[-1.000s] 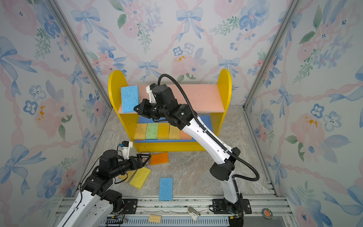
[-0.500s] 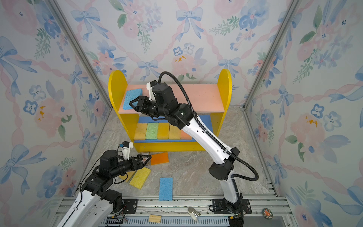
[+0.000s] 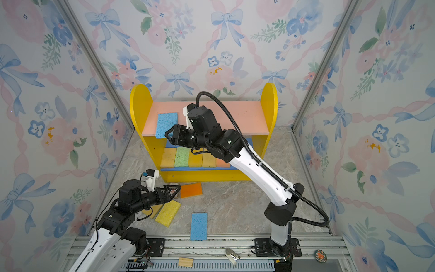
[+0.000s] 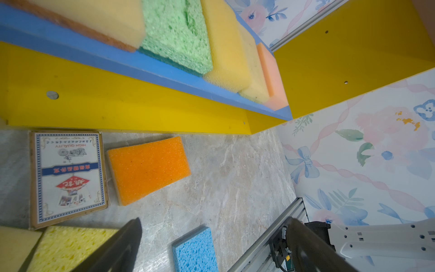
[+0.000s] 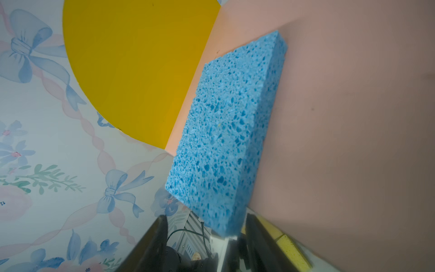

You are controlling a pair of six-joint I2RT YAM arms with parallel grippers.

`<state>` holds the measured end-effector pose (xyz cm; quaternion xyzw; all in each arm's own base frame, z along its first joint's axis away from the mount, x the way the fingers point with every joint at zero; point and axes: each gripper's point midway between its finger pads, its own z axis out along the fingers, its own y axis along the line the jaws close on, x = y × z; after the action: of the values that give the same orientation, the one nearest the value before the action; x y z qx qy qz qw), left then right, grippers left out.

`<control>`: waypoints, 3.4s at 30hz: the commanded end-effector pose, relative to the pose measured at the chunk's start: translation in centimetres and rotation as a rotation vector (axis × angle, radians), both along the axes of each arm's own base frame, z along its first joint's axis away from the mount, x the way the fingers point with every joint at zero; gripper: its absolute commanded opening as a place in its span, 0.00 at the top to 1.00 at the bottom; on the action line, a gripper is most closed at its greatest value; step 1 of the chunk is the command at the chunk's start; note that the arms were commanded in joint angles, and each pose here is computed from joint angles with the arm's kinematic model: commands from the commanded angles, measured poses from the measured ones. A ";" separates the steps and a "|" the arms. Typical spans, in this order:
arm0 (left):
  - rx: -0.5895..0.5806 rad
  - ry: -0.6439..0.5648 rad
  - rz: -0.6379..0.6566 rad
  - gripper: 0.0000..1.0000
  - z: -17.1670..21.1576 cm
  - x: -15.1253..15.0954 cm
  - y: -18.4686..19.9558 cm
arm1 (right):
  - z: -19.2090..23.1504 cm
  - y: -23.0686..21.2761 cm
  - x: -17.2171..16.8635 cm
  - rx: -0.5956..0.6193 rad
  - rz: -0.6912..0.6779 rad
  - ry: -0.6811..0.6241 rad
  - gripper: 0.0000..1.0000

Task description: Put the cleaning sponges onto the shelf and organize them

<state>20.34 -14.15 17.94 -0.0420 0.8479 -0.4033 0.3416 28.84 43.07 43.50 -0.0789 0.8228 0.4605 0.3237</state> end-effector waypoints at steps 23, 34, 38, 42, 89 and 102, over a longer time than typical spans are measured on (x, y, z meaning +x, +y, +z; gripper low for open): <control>-0.002 -0.031 -0.025 0.02 1.0 -0.1 0.0 | -0.3 2.4 -1.4 0.022 0.070 -0.010 0.34; 0.001 -0.022 -0.020 0.02 0.9 0.1 0.1 | 3.6 -1.6 -2.4 0.025 0.029 -0.136 0.59; 0.000 -0.019 -0.020 0.02 0.8 0.1 0.1 | 4.4 -1.4 -0.5 0.021 0.027 -0.138 0.61; 0.000 -0.019 -0.020 0.02 0.8 0.1 0.1 | 3.7 -0.9 1.7 0.012 0.027 -0.111 0.56; -0.241 -0.481 -0.340 0.02 33.2 0.1 -8.2 | 1.3 -15.3 -8.3 0.119 0.013 -0.256 0.18; -0.085 -0.524 -0.329 0.02 32.5 9.9 -14.6 | -1.5 -18.8 -10.4 0.040 0.004 -0.241 0.13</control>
<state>29.47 -29.26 49.86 0.1747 0.7147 -0.5094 0.4463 18.55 25.51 42.17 -0.1330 0.7634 0.4777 0.4140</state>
